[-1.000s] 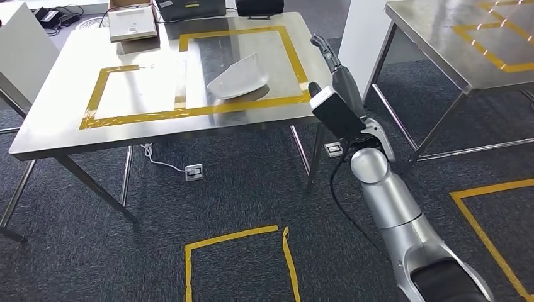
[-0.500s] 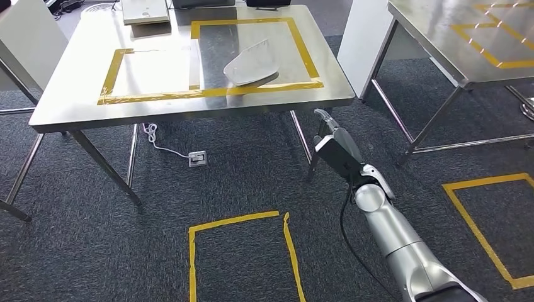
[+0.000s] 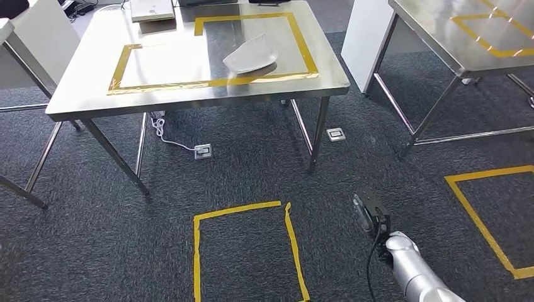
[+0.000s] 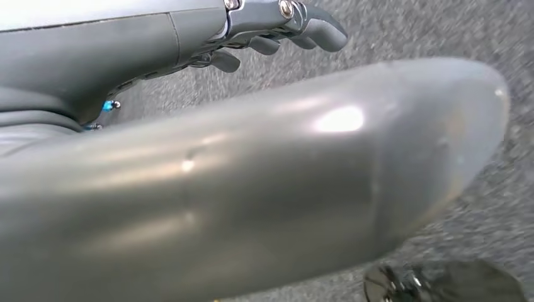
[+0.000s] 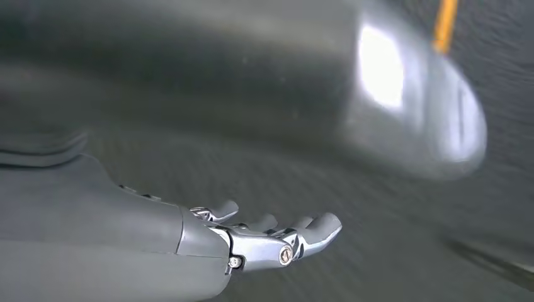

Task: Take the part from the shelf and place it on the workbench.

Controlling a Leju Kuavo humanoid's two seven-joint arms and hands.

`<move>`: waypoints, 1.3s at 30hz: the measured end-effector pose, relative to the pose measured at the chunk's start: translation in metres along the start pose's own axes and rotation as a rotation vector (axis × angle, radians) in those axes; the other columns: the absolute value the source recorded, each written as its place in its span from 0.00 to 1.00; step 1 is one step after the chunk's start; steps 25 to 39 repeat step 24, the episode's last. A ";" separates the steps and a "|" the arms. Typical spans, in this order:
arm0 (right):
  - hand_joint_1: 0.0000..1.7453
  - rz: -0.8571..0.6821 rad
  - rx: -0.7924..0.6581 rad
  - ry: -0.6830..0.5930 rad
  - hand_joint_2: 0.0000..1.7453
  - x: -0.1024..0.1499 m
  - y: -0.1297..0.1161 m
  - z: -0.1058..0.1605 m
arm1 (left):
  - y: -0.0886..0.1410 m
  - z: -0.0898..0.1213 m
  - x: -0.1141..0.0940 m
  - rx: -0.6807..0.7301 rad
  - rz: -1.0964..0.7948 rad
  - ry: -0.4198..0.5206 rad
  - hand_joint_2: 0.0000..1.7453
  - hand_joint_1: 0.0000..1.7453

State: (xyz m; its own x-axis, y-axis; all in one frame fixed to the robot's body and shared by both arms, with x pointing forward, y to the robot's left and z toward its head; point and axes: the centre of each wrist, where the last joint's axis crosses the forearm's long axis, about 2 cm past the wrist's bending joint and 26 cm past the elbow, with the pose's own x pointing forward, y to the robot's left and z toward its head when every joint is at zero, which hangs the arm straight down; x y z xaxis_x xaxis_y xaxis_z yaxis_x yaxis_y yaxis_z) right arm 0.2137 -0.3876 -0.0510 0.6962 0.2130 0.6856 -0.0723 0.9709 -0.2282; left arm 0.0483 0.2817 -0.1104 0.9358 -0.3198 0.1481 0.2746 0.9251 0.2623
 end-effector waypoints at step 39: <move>0.00 -0.289 0.061 0.653 1.00 -0.171 0.071 0.106 | 0.032 -0.006 0.010 0.034 0.125 -0.043 1.00 0.00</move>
